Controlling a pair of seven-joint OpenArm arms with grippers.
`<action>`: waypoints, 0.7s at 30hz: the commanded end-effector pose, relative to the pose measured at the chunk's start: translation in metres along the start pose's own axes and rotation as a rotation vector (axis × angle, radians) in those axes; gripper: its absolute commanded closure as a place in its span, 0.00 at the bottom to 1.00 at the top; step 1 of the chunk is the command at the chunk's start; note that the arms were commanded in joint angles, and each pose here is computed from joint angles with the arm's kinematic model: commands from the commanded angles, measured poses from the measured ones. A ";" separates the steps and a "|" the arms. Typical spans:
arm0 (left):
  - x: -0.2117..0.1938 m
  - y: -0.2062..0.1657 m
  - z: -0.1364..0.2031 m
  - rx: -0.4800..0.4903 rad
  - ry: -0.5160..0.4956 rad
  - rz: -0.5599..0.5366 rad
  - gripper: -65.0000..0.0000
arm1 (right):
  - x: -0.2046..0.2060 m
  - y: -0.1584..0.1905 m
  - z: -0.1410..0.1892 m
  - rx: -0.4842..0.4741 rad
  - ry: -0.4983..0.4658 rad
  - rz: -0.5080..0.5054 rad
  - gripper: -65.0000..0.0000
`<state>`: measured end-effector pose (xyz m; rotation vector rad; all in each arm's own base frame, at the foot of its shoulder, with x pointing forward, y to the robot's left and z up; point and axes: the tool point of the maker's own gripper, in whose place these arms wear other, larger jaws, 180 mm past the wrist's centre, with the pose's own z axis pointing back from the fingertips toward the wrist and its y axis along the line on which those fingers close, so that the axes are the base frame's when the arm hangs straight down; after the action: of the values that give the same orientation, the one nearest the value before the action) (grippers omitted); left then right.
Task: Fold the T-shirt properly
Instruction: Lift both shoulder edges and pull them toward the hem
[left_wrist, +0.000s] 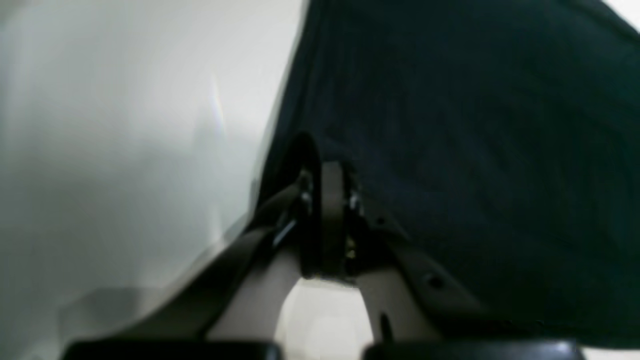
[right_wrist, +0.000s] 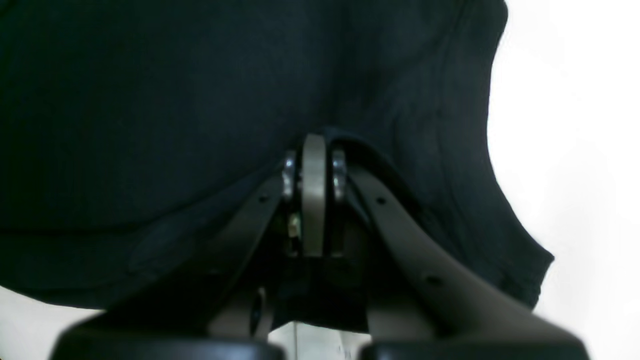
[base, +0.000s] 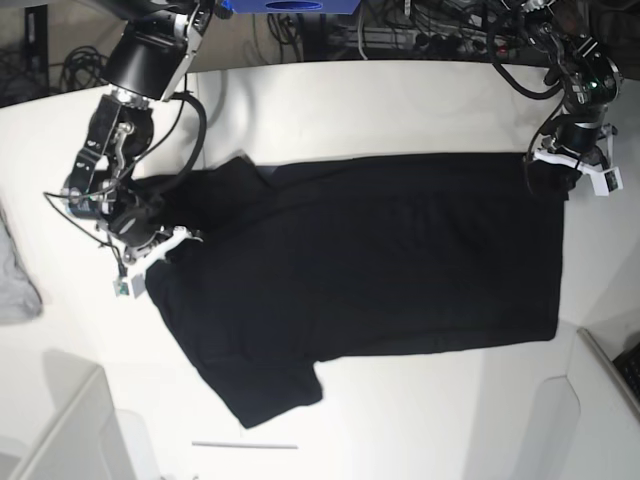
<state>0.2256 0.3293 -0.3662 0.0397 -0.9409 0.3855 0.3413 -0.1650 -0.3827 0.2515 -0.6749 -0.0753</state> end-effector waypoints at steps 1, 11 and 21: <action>0.014 0.000 0.002 -0.007 -0.046 -0.011 1.00 | 0.018 0.001 0.004 0.005 -0.055 0.010 1.00; 0.024 -0.002 -0.016 -0.004 -0.038 -0.008 1.00 | 0.034 -0.002 -0.002 -0.008 -0.093 -0.046 1.00; 0.032 -0.012 -0.031 -0.030 -0.046 0.007 1.00 | 0.036 0.000 -0.019 0.015 -0.079 -0.077 1.00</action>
<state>0.2643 0.3295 -0.3698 0.0073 -0.9471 0.3859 0.3687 -0.1636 -0.3913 0.2889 -0.6842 -0.1536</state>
